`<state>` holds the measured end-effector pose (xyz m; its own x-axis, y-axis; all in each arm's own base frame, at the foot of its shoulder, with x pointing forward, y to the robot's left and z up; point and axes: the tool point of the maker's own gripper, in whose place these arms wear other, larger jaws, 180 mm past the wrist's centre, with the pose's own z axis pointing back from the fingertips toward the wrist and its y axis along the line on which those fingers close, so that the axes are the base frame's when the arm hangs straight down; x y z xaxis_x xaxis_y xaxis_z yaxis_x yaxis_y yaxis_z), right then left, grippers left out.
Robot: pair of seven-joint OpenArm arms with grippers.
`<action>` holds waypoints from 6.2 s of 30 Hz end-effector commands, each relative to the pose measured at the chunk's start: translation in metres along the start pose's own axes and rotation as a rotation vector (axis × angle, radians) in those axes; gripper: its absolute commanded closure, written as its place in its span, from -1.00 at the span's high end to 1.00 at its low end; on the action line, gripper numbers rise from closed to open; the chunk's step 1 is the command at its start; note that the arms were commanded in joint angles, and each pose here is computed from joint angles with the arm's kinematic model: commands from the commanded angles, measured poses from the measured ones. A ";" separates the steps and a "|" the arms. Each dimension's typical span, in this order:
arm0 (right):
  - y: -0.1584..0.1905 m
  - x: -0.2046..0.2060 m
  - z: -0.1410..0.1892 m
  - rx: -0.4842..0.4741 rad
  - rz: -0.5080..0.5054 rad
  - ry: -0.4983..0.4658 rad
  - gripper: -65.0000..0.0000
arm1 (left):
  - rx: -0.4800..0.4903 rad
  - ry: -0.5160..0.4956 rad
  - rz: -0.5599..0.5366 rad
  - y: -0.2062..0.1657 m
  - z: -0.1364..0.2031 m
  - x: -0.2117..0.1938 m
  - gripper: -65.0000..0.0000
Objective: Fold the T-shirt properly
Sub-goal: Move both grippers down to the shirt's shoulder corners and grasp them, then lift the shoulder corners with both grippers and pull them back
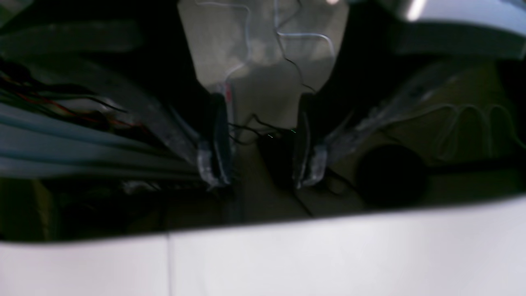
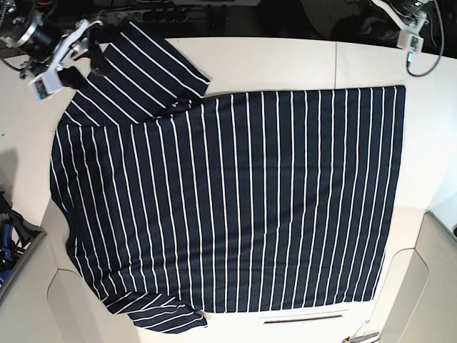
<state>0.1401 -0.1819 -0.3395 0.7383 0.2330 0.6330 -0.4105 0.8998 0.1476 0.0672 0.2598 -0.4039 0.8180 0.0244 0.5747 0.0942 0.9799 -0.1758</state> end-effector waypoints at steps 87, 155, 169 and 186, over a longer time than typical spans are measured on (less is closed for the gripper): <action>0.016 -0.037 -0.075 0.217 -0.406 -0.024 0.09 | -0.087 -0.069 0.264 0.073 -0.051 0.077 0.06; -0.115 0.199 -0.091 0.176 -0.376 -0.450 -1.00 | 0.173 -0.450 -0.192 0.093 -0.075 0.292 -1.00; -0.117 0.232 -0.155 0.119 -0.271 -0.367 -1.00 | 0.170 -0.464 -0.097 0.113 -0.099 0.316 -1.00; -0.124 0.202 -0.173 0.034 -0.204 -0.191 0.04 | 0.171 -0.441 -0.032 0.125 -0.110 0.304 -0.29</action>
<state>0.4168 -0.1762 -0.3853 0.7472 -0.0161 0.6644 -0.2720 0.9047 0.3278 0.3791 0.3573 -0.3636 0.5526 0.0485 0.8321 -0.0026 0.9984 -0.0564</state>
